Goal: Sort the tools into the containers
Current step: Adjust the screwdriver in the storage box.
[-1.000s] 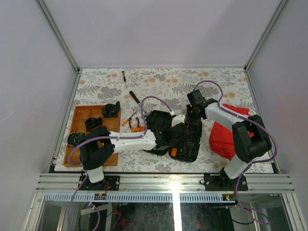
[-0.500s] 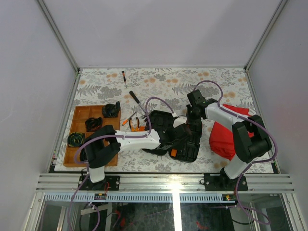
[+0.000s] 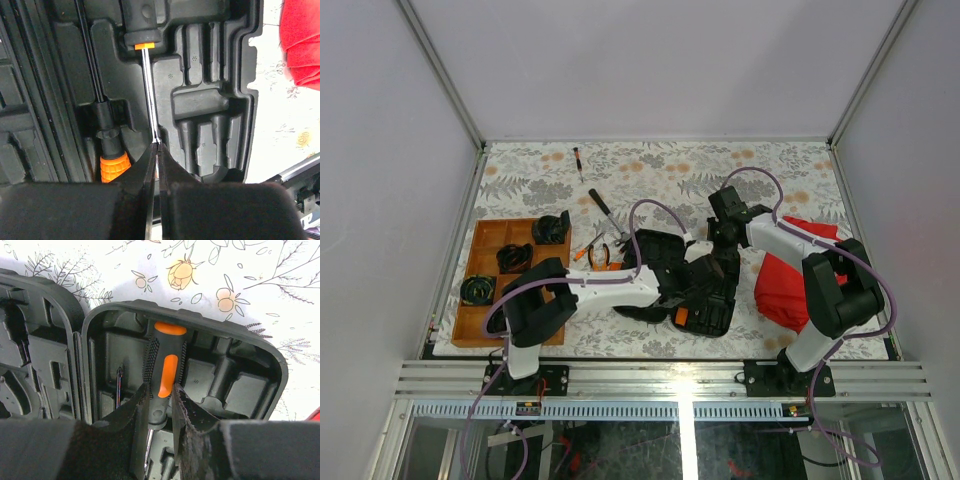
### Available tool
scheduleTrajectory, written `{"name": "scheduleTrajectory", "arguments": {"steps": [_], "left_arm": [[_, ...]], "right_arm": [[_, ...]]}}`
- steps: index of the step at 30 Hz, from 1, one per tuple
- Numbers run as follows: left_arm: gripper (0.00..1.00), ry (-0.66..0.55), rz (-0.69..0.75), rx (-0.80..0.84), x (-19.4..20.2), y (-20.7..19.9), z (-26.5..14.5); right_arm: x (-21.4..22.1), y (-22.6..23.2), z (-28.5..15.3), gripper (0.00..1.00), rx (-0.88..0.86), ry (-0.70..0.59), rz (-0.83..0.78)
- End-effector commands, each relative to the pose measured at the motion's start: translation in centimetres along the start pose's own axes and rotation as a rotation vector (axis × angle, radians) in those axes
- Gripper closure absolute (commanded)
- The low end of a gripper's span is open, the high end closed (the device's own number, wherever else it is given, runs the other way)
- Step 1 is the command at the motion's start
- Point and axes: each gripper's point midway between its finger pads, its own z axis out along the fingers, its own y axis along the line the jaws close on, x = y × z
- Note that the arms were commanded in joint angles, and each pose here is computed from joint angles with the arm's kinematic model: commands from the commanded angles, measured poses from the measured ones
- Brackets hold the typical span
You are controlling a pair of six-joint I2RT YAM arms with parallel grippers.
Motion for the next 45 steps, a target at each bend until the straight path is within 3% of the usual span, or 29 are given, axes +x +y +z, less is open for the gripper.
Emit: {"name": "scheduleTrajectory", "arguments": {"steps": [1,12,17,24,32,45], "left_arm": [[1.0,0.091,0.047,-0.101,2.6,2.0,0.7],[1.0,0.178,0.107,-0.219,5.8,3.3,1.4],[1.0,0.224,0.099,-0.244,7.2,4.0,2.1],[1.0,0.303,0.078,-0.27,9.2,4.8,2.4],[1.0,0.389,0.059,-0.263,10.1,5.0,3.1],[1.0,0.507,-0.005,-0.188,10.4,5.4,5.2]], "right_arm": [[2.0,-1.8,1.8,0.77,0.083,0.073,-0.03],[4.2,-3.1,3.1,0.78,0.122,0.156,-0.041],[4.9,-3.9,3.3,0.89,0.147,0.171,-0.059],[4.8,-3.9,3.5,0.93,0.156,0.179,-0.067],[5.4,-4.7,3.7,0.99,0.182,0.186,-0.066],[6.2,-6.8,4.7,1.0,0.288,0.225,-0.089]]}}
